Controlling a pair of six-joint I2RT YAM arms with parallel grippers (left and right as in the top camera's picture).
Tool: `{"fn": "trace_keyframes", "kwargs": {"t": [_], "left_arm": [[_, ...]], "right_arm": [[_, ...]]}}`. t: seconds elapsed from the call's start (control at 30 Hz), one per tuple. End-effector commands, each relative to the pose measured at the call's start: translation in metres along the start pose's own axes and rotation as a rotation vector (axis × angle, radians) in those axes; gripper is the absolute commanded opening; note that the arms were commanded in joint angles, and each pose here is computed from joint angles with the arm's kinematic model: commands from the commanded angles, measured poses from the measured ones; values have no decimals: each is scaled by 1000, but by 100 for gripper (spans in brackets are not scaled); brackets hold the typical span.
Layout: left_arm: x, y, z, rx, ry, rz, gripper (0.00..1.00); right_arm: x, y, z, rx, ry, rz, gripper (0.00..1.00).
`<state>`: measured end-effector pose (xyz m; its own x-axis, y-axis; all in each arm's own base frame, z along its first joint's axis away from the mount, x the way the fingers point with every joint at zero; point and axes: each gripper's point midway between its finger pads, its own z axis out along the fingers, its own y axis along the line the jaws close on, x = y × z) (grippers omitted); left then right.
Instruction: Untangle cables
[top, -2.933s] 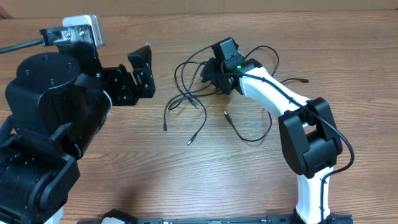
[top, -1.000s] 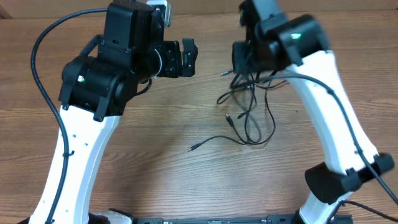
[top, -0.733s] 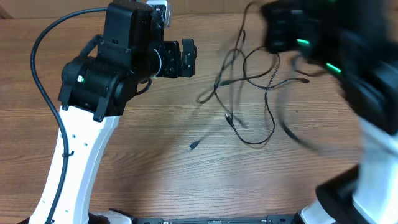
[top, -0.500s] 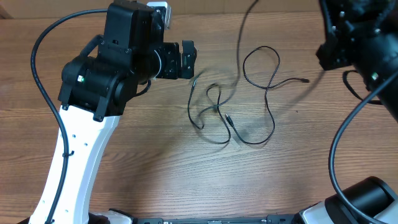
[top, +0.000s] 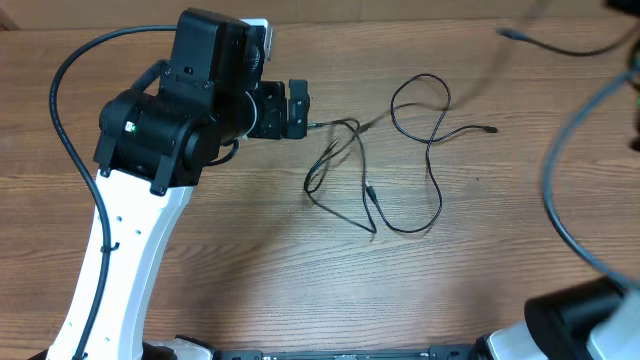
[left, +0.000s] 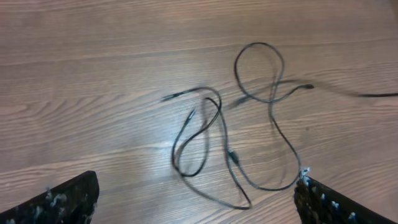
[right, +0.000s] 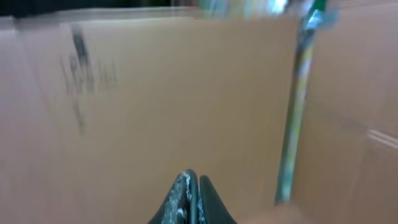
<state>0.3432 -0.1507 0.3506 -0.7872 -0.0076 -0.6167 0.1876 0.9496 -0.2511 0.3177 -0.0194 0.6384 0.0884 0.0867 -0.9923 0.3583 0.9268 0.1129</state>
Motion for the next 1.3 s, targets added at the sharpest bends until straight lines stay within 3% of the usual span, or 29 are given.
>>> {"fn": "trace_keyframes", "kwargs": {"t": [0.0,0.17,0.33,0.57,0.87,1.1,1.27], "left_arm": [[-1,8,2,-42,-2,20,100],[0,9,13,-49,24,19,100],[4,10,25,-58,59,17,100],[12,13,32,-72,103,15,100],[14,14,32,-75,111,15,100],[16,15,32,-77,119,14,100],[16,14,32,-77,120,14,100]], "right_arm": [[-58,-48,-56,52,-179,73,4],[-96,-65,-85,56,-313,76,4],[-91,-70,-78,126,-289,-54,4],[-50,-58,-32,183,-150,-204,4],[34,-46,31,193,75,-283,4],[90,-106,52,362,241,-142,4],[132,-130,66,270,391,10,4]]}}
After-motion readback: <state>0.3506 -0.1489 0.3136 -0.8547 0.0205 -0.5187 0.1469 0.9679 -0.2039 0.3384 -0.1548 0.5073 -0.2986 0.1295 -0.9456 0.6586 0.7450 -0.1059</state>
